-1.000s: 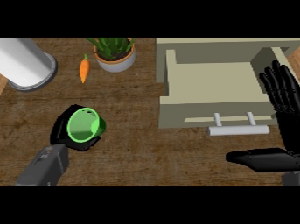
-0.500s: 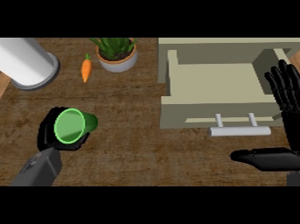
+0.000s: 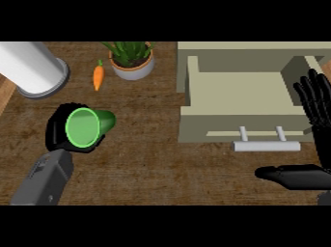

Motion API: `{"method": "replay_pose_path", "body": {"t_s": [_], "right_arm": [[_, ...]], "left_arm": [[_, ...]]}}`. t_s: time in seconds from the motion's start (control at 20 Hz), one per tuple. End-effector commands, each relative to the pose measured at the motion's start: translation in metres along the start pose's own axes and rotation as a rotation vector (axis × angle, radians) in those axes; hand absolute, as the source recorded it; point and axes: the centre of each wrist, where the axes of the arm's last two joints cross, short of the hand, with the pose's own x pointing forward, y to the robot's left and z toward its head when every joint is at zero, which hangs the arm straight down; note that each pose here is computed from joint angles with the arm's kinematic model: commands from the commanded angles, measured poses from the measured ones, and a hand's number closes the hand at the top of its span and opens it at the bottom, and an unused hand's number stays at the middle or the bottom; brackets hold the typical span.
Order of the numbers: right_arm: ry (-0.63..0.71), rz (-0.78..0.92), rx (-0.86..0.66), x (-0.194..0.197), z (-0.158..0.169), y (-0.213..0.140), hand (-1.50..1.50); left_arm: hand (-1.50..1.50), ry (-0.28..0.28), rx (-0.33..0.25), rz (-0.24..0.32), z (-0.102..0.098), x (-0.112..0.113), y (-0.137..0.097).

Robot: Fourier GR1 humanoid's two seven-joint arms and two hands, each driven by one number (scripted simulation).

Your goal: Pick up the cup, place it into the drawer and close the drawer

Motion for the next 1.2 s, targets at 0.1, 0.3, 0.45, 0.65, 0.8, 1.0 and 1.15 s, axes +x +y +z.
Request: {"method": "replay_pose_path", "body": {"t_s": [0.1,0.3,0.45,0.65,0.8,1.0,1.15], "right_arm": [[-0.005,0.007,-0.016,0.000,0.004,-0.016,-1.50],[0.014,0.004,-0.021,-0.003,0.005,-0.012,-1.50],[0.004,0.004,-0.011,0.002,0.007,-0.013,-1.50],[0.000,0.000,-0.039,0.004,0.003,-0.014,-1.50],[-0.006,-0.003,-0.032,0.010,0.003,-0.015,-1.50],[-0.005,-0.012,-0.027,-0.017,0.021,-0.029,-1.50],[-0.014,0.002,-0.009,0.003,0.003,-0.017,-1.50]], "left_arm": [[1.50,-0.143,-0.163,0.049,-0.054,0.017,-0.050],[1.50,-0.170,-0.219,-0.006,-0.093,0.044,-0.088],[1.50,-0.157,-0.256,-0.002,-0.112,0.055,-0.139],[1.50,-0.143,-0.303,-0.019,-0.142,0.098,-0.180],[1.50,-0.140,-0.328,-0.039,-0.141,0.107,-0.196],[1.50,-0.132,-0.337,-0.119,-0.166,0.122,-0.246],[1.50,-0.120,-0.332,-0.132,-0.185,0.132,-0.271]]}}
